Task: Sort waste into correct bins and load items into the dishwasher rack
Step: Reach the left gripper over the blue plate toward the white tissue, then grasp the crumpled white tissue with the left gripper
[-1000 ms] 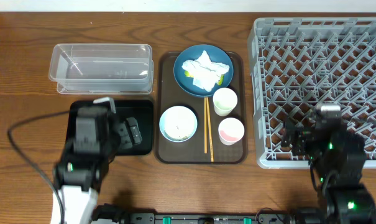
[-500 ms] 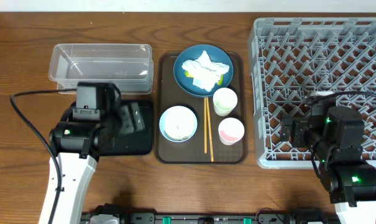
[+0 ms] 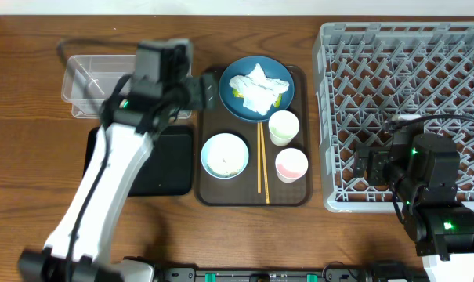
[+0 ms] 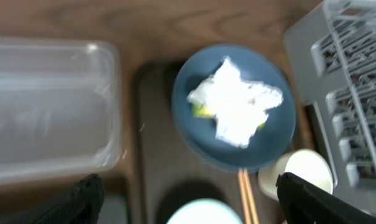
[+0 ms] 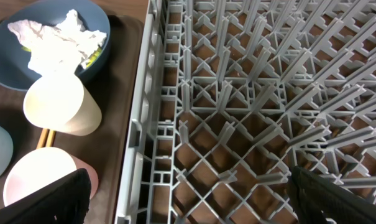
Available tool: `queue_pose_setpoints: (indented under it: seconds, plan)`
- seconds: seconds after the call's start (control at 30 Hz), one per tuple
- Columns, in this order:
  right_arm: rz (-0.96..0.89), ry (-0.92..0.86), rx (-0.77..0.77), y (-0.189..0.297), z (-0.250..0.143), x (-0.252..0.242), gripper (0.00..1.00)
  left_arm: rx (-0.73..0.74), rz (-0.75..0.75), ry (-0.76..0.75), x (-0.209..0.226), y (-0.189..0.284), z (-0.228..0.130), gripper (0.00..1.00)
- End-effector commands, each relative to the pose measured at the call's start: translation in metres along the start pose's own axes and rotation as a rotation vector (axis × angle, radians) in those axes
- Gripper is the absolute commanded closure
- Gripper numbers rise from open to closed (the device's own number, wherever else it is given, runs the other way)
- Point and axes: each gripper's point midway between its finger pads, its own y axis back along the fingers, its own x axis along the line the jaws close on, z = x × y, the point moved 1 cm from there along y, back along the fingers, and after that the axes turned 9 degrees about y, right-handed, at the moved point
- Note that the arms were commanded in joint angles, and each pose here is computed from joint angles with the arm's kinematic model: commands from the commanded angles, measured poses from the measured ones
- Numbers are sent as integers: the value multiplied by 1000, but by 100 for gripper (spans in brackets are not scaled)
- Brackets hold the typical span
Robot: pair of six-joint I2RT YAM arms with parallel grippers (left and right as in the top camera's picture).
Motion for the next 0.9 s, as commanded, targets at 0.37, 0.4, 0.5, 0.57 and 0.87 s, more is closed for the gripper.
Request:
queue_pose_setpoints:
  seconds: [0.37, 0.4, 0.5, 0.57, 0.87]
  plan:
    - [9, -4, -25, 6, 9, 2, 1, 69, -81, -144, -63, -134, -30, 9]
    - [9, -4, -22, 6, 8, 2, 1, 83, -81, -150, -64, -141, -37, 9]
    - [10, -4, -15, 6, 7, 2, 1, 117, -78, -164, -66, -157, -53, 9]
    - [10, -4, -11, 6, 6, 2, 1, 135, -75, -170, -66, -167, -61, 10]
    - [11, -4, -2, 5, 4, 2, 1, 204, -53, -180, -60, -195, -91, 17]
